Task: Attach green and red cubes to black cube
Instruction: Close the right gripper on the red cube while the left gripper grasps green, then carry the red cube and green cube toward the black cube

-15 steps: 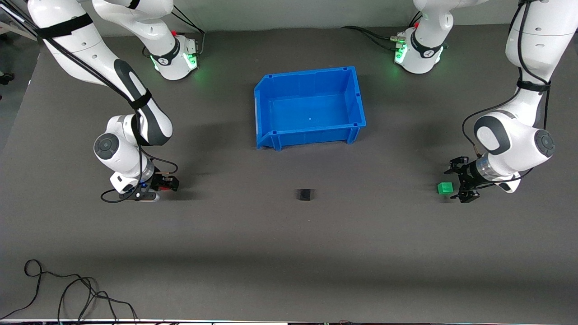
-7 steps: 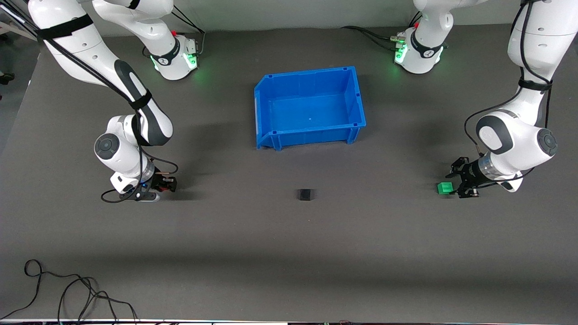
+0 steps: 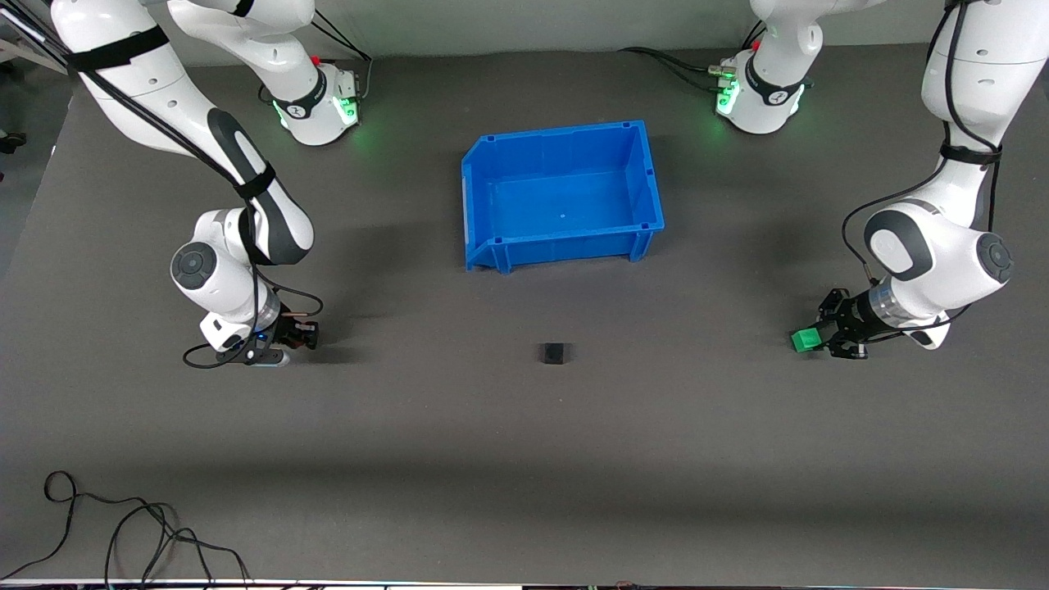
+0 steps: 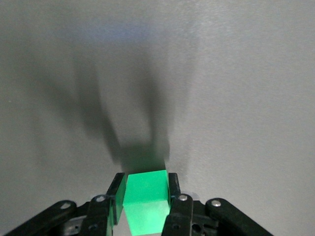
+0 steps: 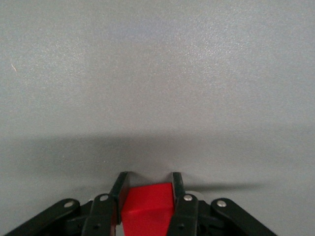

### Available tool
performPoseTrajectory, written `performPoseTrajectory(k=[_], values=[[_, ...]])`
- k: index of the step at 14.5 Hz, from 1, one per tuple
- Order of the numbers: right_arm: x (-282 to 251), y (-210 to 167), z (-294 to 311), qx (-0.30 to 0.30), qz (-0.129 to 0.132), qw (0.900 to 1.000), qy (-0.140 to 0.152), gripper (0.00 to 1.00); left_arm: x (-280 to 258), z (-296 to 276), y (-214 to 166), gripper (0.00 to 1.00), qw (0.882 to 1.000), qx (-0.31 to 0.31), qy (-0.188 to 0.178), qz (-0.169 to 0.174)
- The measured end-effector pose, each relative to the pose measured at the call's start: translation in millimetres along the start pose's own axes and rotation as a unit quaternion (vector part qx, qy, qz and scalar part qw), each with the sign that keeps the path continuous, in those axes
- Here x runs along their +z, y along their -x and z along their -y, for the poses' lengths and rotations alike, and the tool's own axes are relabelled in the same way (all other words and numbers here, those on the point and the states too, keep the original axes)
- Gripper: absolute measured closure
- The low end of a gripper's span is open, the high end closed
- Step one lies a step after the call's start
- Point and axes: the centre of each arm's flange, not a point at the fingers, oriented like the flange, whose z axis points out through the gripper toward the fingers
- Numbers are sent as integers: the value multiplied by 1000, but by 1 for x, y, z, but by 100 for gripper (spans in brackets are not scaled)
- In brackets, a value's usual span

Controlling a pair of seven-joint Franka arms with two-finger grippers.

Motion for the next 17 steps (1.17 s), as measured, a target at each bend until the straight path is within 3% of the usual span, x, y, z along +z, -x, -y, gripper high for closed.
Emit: performPoseTrajectory(k=[10,13,17], values=[[-2,-2,0,15,-3,1000,0,60,-41,-43,31,63,999,29,-14,43],[-3,-4,6,93,2,996,-2,60,-38,-42,35,63,998,32,-16,44],[-11,-3,69,223,5,975,-7,60,-37,-42,40,63,998,36,-17,44]])
